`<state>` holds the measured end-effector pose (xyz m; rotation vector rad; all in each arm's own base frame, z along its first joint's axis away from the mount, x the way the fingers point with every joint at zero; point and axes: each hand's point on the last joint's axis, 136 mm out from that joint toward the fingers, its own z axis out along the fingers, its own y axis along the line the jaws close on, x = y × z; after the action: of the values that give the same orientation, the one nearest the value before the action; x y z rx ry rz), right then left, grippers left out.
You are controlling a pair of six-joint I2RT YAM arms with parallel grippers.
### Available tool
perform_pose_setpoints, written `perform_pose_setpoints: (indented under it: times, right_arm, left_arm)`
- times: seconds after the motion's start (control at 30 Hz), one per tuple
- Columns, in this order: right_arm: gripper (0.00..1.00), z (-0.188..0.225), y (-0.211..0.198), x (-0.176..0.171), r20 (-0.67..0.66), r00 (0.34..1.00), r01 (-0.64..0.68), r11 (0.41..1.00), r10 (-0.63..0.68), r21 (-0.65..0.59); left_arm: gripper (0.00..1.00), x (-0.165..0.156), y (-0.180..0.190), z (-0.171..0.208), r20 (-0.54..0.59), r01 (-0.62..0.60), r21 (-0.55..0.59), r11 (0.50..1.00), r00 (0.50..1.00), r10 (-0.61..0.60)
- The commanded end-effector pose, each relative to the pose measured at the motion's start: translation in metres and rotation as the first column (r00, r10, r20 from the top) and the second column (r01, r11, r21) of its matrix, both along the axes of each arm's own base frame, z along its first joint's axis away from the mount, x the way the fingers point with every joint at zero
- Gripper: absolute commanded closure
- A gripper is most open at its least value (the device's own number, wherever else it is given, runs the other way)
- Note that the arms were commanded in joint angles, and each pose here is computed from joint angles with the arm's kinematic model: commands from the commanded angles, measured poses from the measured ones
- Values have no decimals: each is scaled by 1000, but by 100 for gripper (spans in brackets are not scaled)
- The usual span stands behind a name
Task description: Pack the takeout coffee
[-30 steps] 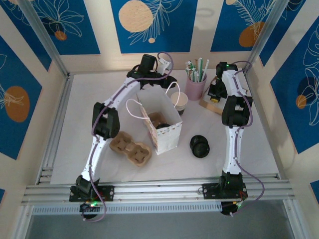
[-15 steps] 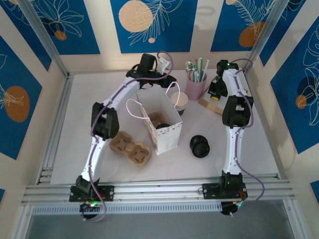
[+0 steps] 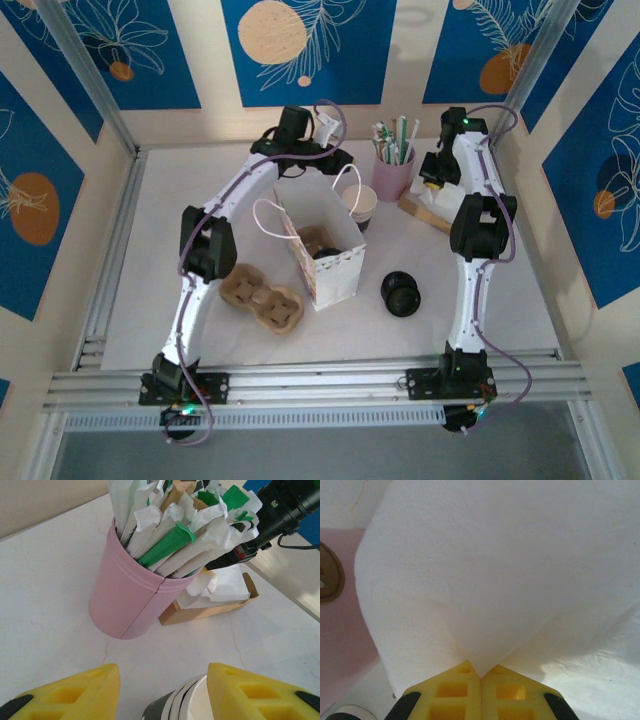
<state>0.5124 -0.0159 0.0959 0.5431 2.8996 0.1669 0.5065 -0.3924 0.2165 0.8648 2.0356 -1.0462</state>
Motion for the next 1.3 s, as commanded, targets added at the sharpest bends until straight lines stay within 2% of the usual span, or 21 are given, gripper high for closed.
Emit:
perform_pose_setpoints:
  times: [0.0, 0.27, 0.37, 0.47, 0.63, 0.8, 1.0, 1.27]
  right_arm:
    - [96, 3, 7, -3, 0, 1000, 1, 999, -1, 53]
    - [83, -4, 11, -3, -10, 1000, -1, 997, 2, 78]
    - [82, -4, 11, -3, -11, 1000, -2, 996, 3, 85]
    - [84, -5, 12, -3, -12, 1000, -4, 996, 5, 91]
    - [100, -6, 13, -4, -14, 1000, -5, 995, 7, 98]
    - [100, 1, 12, -5, -3, 1000, -3, 997, 3, 84]
    - [100, 26, 9, -3, 83, 997, 1, 998, -6, 61]
    - [100, 39, 10, -3, 163, 987, -10, 999, 2, 49]
  left_arm:
    - [51, -6, 1, 25, 53, 11, -17, 1000, 999, -10]
    - [51, -7, 3, 24, 53, 11, -13, 1000, 999, -10]
    - [51, -7, 2, 24, 51, 12, -16, 1000, 999, -12]
    - [51, -7, 2, 23, 50, 13, -16, 1000, 999, -12]
    - [51, -7, 3, 22, 47, 11, -15, 1000, 999, -10]
    - [52, -8, 5, 23, 47, 6, -12, 1000, 999, -6]
    - [52, -9, 16, 44, 55, -19, -78, 997, 998, 23]
    - [51, -11, 24, 57, 75, -43, -92, 995, 996, 50]
